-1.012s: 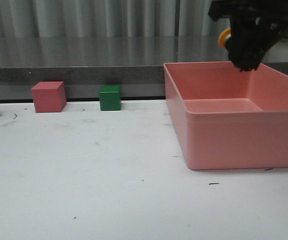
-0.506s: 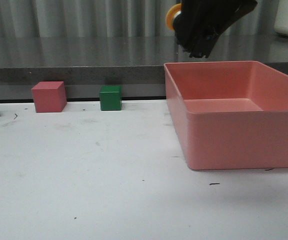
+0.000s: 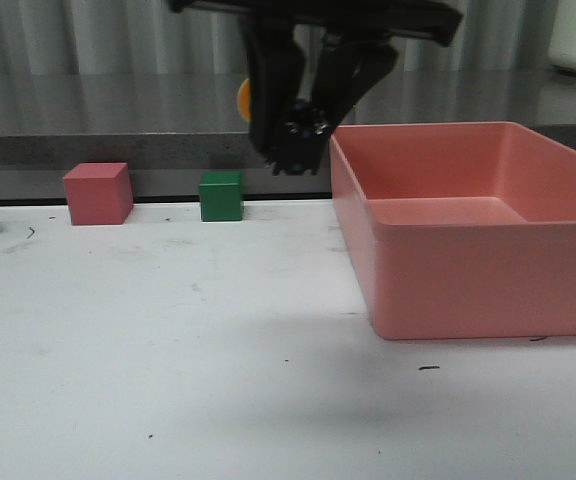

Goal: Place and stand button with both arms
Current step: 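Lift the button out of the bin and carry it toward the left arm, then lower the button onto the table and open the right gripper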

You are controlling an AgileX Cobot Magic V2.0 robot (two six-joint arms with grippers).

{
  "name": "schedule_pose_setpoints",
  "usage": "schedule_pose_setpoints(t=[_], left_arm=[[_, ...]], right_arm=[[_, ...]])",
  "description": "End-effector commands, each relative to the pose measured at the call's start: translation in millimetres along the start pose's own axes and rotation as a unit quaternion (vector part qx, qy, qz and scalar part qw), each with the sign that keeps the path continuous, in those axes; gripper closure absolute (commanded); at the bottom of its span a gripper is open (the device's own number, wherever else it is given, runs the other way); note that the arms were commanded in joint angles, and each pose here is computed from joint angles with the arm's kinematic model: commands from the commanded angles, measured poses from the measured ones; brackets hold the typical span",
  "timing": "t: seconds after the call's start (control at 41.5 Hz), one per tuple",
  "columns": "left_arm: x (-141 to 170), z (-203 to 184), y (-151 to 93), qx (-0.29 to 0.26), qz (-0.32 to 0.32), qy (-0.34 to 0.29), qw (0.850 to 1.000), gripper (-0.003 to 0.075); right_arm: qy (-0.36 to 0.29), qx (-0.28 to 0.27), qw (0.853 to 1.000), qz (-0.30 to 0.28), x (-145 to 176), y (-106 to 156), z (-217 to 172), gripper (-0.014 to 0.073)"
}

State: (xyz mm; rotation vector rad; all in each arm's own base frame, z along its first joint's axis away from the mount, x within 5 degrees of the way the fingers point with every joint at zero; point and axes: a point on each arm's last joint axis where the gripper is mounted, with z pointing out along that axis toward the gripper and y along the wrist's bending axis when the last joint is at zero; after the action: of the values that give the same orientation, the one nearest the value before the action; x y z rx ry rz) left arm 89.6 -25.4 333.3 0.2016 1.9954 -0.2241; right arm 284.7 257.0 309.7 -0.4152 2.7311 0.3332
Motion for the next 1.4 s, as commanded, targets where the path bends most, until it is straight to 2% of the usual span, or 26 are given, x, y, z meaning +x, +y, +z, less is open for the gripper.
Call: schedule_pose_setpoints(t=[0.0,0.241,0.458,0.94,1.373], left_arm=[[-17.1,-4.2,-2.7,0.012,-0.004,-0.051,0.999,0.0248],[-17.1,-4.2,-2.7,0.012,-0.004,-0.051,0.999,0.0248],[-16.7,-4.2,-2.7,0.011,-0.004,-0.05,0.999,0.0248],[-16.7,-4.2,-2.7,0.011,-0.004,-0.05,0.999,0.0248],[-16.4,-4.2,-2.7,0.011,-0.004,-0.048,0.999,0.0248]], right_arm=[[-0.035,-0.011,0.999,0.009,-14.7,19.5,-10.9,0.0391],[-0.004,-0.006,0.999,0.047,-33.3,53.6,31.6,0.0391],[0.015,0.001,0.994,0.106,-43.5,68.8,67.9,0.0391],[0.036,-0.011,0.985,0.167,-49.8,78.3,125.6,0.0391],[0.046,0.0,0.985,0.166,-47.4,76.6,128.3,0.0391]])
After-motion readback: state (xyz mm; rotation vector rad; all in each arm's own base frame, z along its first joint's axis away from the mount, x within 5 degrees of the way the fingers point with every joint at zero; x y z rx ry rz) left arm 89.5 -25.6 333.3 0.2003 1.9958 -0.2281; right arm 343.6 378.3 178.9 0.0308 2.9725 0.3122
